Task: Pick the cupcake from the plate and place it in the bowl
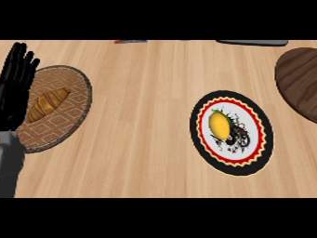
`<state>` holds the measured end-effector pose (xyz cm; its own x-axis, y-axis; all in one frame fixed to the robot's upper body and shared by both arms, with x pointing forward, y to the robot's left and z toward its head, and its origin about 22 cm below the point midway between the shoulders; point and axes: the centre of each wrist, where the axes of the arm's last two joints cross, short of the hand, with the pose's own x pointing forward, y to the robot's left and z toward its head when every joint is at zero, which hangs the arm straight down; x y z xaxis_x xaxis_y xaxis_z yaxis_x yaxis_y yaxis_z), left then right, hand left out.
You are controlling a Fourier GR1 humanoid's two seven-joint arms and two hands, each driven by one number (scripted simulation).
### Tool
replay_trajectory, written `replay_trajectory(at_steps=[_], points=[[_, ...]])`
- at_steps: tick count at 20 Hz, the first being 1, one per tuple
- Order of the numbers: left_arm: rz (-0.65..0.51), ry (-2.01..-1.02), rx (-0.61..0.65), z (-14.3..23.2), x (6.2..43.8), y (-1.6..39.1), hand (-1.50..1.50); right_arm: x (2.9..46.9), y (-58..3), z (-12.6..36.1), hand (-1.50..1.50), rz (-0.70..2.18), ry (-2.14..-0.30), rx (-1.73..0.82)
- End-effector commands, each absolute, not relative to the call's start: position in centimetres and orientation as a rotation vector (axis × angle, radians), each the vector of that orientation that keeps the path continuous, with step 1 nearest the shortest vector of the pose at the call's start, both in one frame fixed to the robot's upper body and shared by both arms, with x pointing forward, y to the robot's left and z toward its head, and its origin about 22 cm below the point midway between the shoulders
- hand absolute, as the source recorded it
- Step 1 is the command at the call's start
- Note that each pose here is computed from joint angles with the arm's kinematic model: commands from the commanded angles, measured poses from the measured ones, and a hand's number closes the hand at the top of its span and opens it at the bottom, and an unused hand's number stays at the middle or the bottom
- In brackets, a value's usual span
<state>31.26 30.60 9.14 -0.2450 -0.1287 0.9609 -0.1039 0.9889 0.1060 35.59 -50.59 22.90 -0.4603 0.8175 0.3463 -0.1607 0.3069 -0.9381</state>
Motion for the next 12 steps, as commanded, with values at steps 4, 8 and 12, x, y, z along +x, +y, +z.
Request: replay_trajectory(at_steps=[4,8,12], points=[[-0.029,-1.828,0.170,8.9,31.5,30.3,0.00,38.5,-46.7,19.4,1.50,1.420,-1.690,-0.266],[-0.004,-1.821,0.173,8.7,31.1,30.6,0.00,38.1,-47.1,16.5,1.50,1.496,-1.623,-0.362],[-0.012,-1.821,0.164,8.5,31.0,30.7,0.00,38.5,-46.2,13.5,-1.50,1.355,-1.518,-0.341]])
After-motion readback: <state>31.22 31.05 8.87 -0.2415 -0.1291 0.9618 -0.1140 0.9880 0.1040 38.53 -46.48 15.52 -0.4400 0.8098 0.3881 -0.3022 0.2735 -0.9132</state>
